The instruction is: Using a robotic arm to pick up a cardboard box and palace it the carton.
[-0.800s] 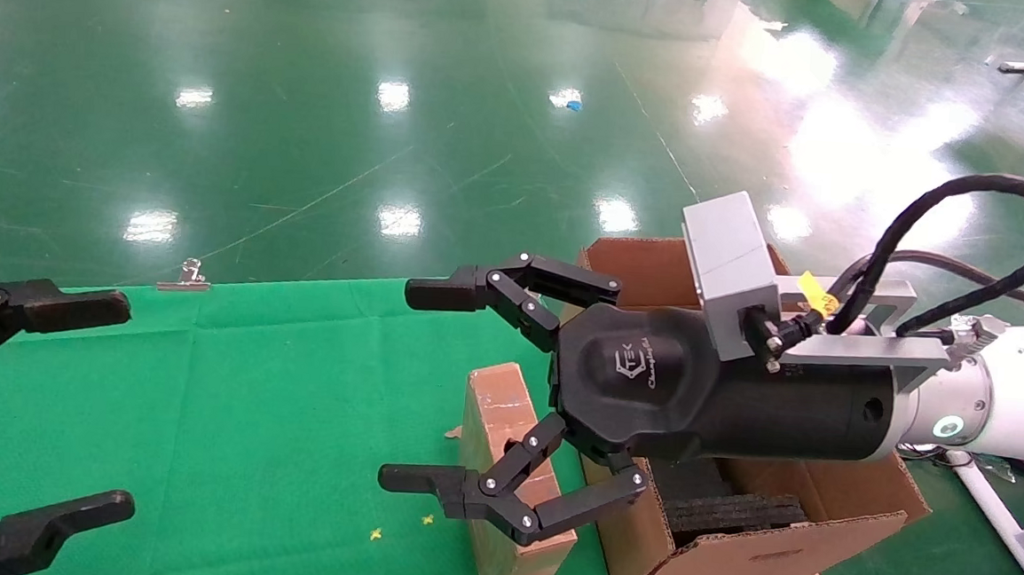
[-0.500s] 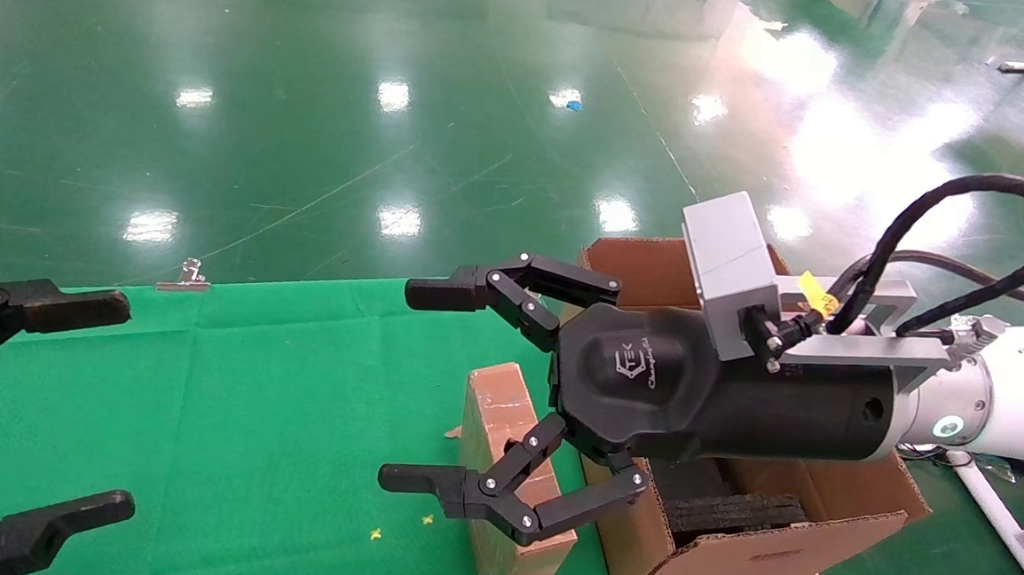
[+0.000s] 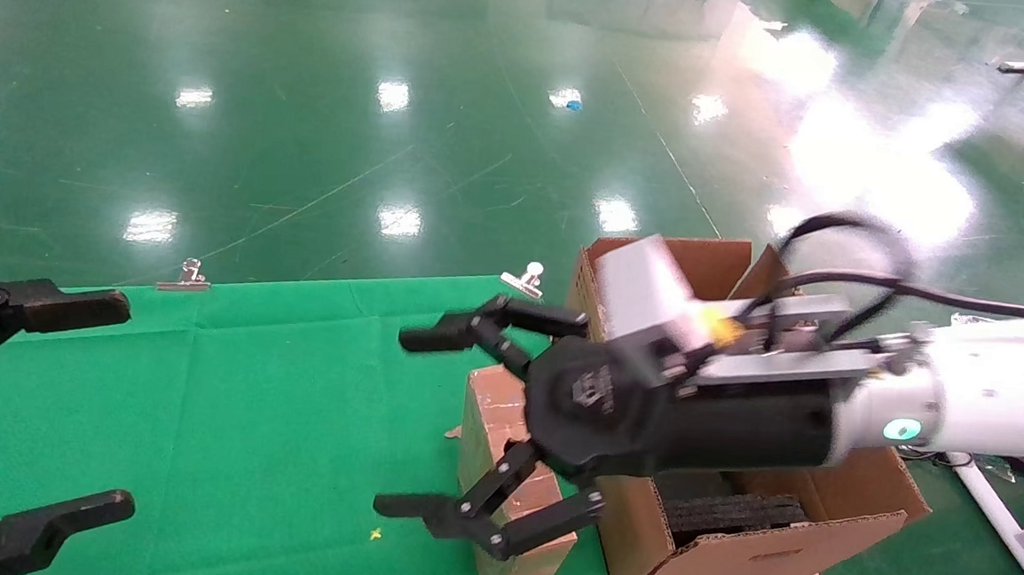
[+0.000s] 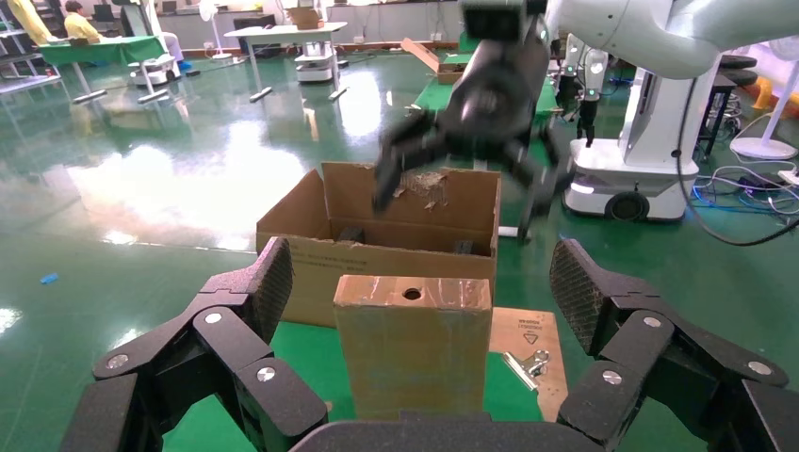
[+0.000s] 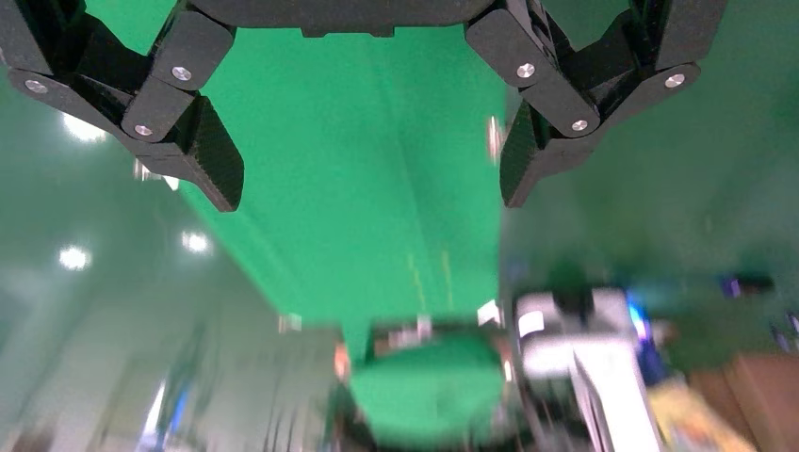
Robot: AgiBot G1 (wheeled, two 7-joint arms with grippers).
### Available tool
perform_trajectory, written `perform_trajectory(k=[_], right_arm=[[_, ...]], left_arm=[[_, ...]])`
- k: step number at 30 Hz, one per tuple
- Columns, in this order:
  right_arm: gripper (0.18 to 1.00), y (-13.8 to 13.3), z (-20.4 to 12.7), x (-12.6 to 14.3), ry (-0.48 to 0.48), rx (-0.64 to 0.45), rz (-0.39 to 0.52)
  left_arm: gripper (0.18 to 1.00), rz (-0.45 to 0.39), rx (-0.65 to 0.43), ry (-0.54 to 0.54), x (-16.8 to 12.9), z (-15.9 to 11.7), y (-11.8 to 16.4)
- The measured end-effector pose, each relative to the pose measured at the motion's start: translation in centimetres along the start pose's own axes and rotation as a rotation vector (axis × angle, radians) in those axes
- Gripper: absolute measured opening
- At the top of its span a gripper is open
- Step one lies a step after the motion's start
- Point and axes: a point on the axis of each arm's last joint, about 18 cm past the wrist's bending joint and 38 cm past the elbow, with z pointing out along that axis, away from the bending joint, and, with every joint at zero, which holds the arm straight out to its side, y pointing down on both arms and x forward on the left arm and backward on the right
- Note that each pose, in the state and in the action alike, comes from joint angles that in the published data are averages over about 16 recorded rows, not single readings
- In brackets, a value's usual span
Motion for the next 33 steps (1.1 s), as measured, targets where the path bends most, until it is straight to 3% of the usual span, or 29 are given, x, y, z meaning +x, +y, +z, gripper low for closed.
perform_trajectory(k=[7, 13, 24, 33], right_arm=[[1.0, 1.5, 3.0, 1.4, -0.047, -0.246, -0.039], [1.0, 0.6, 4.7, 3.1, -0.073, -0.419, -0.102], [1.0, -2.8, 4.5, 4.3, -0.112, -0.603, -0.174], [1.0, -3.2, 3.3, 4.4, -0.139, -0.759, -0.181]], left_arm=[[1.0, 0.0, 0.0, 0.0, 0.0, 0.0, 0.0], [1.0, 0.0, 0.0, 0.0, 0.0, 0.0, 0.0], [1.0, 0.0, 0.0, 0.0, 0.0, 0.0, 0.0], [1.0, 0.0, 0.0, 0.0, 0.0, 0.0, 0.0]])
